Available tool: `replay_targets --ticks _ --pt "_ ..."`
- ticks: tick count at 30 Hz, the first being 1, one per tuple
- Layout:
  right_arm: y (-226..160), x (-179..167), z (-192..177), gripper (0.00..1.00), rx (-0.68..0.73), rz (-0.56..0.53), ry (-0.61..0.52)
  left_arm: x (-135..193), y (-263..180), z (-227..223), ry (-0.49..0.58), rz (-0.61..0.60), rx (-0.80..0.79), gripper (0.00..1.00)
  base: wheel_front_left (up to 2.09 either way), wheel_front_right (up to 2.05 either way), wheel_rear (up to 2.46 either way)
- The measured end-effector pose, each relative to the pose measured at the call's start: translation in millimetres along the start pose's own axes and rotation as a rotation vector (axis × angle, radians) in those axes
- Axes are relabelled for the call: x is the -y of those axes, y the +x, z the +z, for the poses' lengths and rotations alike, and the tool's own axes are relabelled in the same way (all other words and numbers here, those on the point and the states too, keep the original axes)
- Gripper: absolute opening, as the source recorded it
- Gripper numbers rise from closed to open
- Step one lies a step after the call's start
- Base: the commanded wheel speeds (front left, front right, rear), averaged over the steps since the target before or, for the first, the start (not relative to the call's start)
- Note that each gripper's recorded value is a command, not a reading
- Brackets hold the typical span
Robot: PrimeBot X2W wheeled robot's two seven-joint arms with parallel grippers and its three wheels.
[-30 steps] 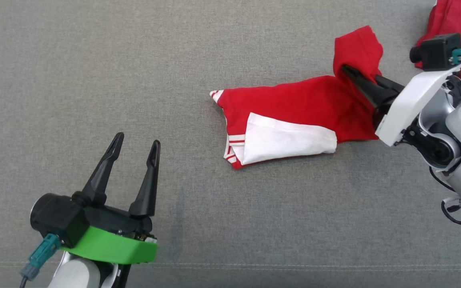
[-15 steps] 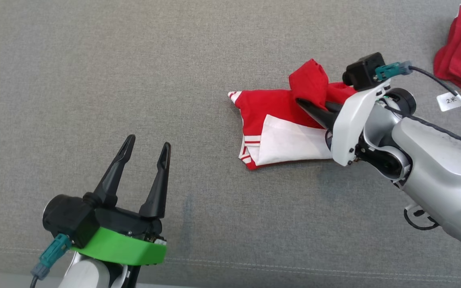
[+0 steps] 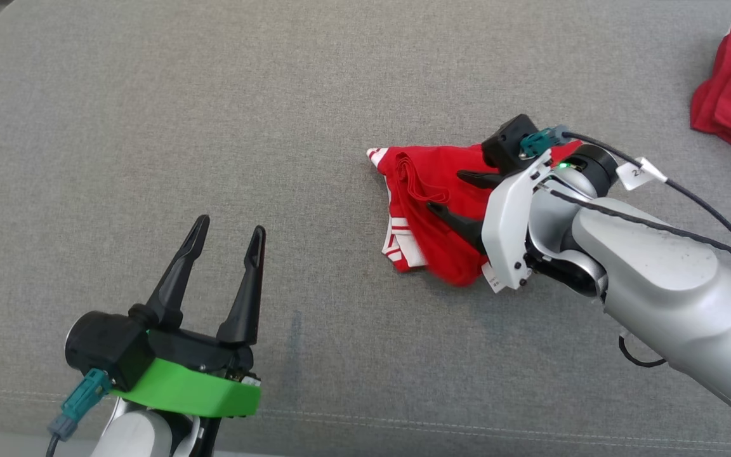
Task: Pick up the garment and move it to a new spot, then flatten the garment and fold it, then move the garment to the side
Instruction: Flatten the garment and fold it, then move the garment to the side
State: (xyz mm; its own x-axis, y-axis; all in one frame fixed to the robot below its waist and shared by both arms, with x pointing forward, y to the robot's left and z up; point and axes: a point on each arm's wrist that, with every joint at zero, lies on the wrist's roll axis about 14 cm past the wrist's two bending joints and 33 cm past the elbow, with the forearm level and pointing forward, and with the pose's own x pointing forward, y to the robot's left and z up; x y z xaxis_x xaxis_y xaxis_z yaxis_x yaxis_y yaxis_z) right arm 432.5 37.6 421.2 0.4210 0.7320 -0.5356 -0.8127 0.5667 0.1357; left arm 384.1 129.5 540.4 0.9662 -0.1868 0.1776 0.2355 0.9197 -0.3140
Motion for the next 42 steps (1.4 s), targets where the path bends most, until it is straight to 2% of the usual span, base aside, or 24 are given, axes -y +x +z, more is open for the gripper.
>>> replay_targets --ticks 2,8,13,17,19,21,22,28,34,42 --pt "-1 -2 -2 1.00 -0.016 -0.001 -0.075 2 0 1 -0.001 -0.005 0.004 1.00 0.00 0.00 0.00" --pt "1 -29 8 1.00 0.018 0.054 -0.119 6 0 5 -0.001 -0.016 0.014 1.00 0.00 0.00 0.00" --pt "-2 -45 41 1.00 0.148 0.086 -0.075 8 -1 6 -0.002 -0.023 0.018 1.00 0.00 0.00 0.00" --pt "-17 -18 60 1.00 0.240 0.008 -0.010 13 -2 2 0.018 -0.043 0.006 1.00 0.00 0.00 0.00" --pt "-34 19 61 1.00 0.283 -0.100 0.075 20 -1 1 0.021 -0.073 0.002 1.00 0.00 0.00 0.00" --pt "-46 41 57 1.00 0.314 -0.166 0.160 27 1 -2 0.020 -0.099 -0.003 1.00 0.00 0.00 0.00" --pt "-46 41 57 1.00 0.314 -0.166 0.160 27 1 -2 0.020 -0.099 -0.003 1.00 0.00 0.00 0.00" --pt "-77 86 23 1.00 0.397 -0.319 0.459 45 4 -9 0.001 -0.163 -0.019 1.00 0.00 0.00 0.00" --pt "-100 109 -16 1.00 0.447 -0.421 0.686 58 8 -19 -0.021 -0.209 -0.039 1.00 0.00 0.00 0.00" --pt "-114 127 -74 1.00 0.429 -0.532 0.891 63 13 -31 -0.037 -0.230 -0.076 1.00 0.00 0.00 0.00"
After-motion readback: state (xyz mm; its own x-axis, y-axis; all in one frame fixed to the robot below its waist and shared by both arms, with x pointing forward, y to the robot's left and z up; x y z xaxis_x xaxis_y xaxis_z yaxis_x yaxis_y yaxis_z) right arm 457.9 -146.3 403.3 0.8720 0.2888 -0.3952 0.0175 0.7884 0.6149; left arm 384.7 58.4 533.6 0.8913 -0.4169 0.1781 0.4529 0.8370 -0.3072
